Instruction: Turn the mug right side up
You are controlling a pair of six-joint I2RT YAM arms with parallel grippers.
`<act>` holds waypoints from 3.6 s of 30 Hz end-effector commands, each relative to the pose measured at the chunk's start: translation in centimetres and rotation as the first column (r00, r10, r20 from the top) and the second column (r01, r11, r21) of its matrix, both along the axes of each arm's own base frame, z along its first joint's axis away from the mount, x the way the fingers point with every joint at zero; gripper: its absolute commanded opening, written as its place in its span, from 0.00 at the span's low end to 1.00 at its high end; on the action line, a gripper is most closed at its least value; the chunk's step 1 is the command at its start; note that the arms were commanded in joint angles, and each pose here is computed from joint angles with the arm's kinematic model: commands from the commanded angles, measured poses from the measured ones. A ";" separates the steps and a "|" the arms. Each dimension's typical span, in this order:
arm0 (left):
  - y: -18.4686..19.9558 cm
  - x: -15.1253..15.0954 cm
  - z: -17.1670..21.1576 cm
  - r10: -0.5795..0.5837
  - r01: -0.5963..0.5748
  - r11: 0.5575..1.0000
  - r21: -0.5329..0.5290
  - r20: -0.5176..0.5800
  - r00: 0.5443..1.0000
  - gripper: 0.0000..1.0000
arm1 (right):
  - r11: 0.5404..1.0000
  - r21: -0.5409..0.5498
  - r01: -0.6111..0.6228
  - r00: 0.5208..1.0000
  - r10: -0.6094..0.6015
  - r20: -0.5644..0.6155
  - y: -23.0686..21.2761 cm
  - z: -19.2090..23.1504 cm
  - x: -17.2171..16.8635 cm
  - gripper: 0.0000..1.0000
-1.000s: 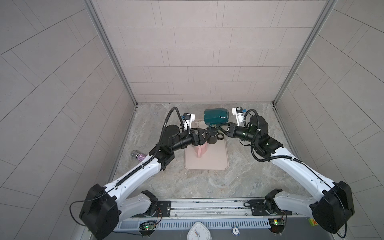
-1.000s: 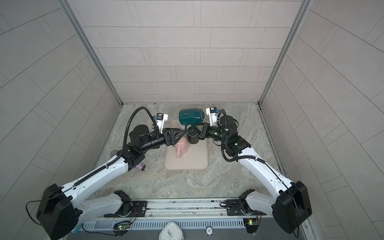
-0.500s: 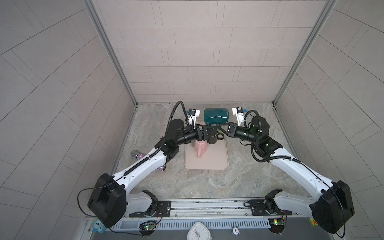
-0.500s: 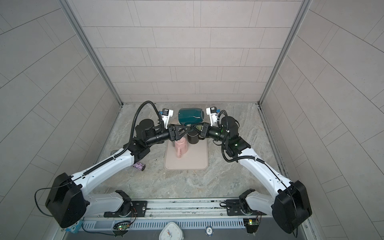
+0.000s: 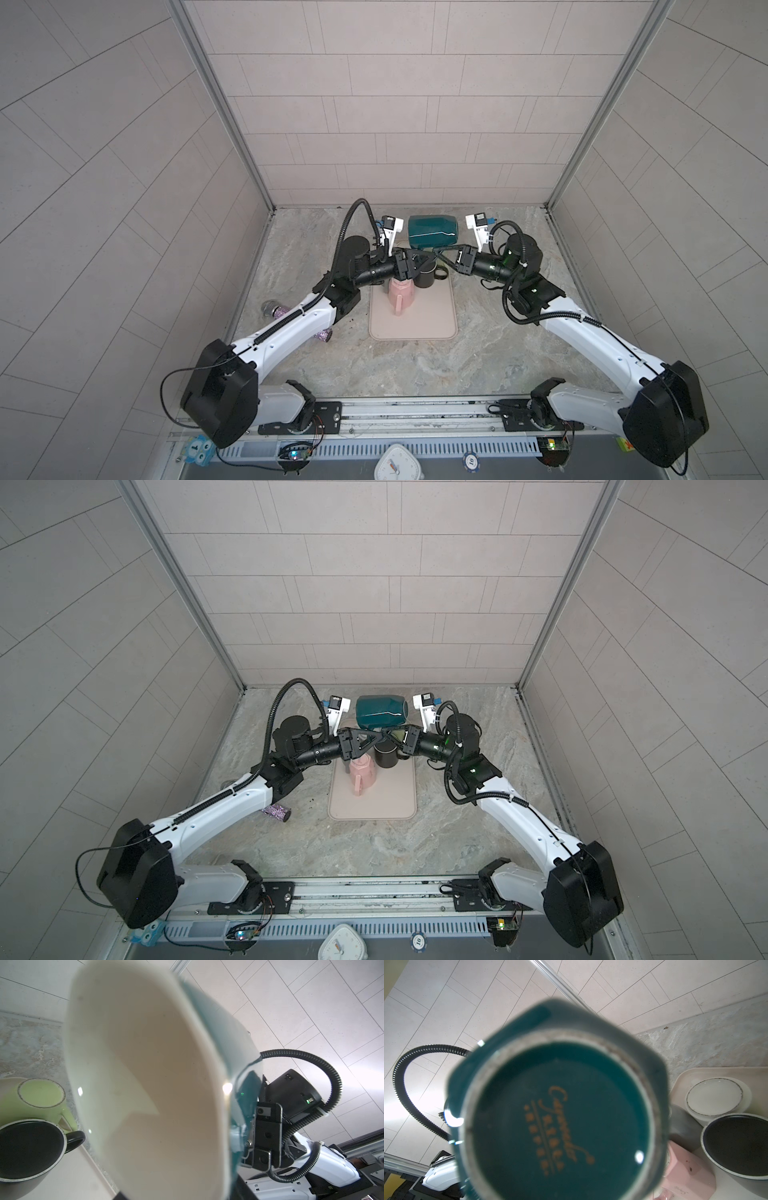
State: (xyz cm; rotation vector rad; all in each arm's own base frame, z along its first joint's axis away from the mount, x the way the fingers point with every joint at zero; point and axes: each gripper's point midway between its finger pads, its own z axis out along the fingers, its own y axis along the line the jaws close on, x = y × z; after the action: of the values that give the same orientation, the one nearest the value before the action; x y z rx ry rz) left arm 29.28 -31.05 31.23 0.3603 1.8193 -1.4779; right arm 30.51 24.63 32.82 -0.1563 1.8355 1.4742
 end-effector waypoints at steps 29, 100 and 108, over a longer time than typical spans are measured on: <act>0.7 0.7 1.7 -0.030 0.032 0.999 -0.042 0.036 0.999 0.16 | 0.996 -0.031 -0.081 0.984 0.085 0.156 0.0 2.4 -1.7 0.00; 1.6 -1.6 6.0 -0.047 0.074 0.991 -0.115 0.221 0.974 0.00 | 0.973 -0.221 -0.072 0.997 0.073 -0.004 0.2 -4.9 0.4 0.00; 2.5 -1.6 6.3 0.011 0.021 0.992 -0.128 0.242 0.970 0.00 | 0.974 -0.217 -0.071 0.997 0.070 -0.009 0.2 -5.0 0.5 0.00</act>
State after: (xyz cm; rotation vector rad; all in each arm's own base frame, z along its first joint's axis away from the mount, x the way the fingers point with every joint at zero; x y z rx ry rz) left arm 29.64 -29.47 29.12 0.3405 1.8658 -1.4687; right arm 30.78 25.12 30.83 -0.3583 1.9080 1.3658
